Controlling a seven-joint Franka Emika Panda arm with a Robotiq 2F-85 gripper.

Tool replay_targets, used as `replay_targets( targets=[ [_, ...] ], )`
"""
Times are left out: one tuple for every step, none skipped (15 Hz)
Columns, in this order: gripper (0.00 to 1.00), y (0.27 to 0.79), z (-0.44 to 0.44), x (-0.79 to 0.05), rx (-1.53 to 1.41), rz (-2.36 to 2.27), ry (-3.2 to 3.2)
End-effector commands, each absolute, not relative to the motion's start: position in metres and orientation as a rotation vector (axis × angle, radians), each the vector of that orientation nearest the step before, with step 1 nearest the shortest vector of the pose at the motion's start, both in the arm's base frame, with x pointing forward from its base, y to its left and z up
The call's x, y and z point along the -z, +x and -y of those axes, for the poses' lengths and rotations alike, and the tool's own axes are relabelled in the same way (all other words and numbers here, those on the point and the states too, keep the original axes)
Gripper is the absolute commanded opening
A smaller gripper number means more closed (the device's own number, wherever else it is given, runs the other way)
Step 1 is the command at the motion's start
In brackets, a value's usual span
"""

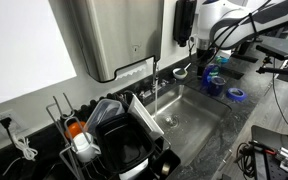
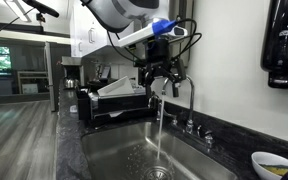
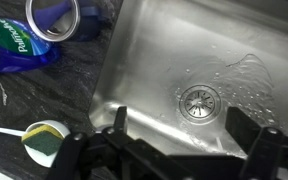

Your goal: Open the tap of the sink.

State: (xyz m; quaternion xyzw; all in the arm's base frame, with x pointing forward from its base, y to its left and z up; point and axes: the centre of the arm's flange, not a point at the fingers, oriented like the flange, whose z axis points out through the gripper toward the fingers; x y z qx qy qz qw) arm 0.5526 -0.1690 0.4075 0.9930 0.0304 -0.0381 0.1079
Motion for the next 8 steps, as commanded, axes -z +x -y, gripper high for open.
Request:
replay_targets(
  targets=[
    [1.0, 0.538, 0.141, -0.421, 0.139, -0.052, 2.904],
    [1.0, 0.539, 0.134, -0.425, 0.148, -0.032, 2.907],
    [1.0, 0.538, 0.128, -0.427, 0.162, -0.015, 2.909],
    [1.0, 0.538, 0.121, -0.429, 0.178, 0.006, 2.914],
    [1.0, 0.547, 0.134, -0.425, 0.144, -0.024, 2.921],
    [1.0, 0.547, 0.13, -0.426, 0.145, -0.023, 2.92],
    [1.0, 0.547, 0.13, -0.426, 0.143, -0.024, 2.92],
    [1.0, 0.547, 0.13, -0.426, 0.144, -0.023, 2.92]
  ],
)
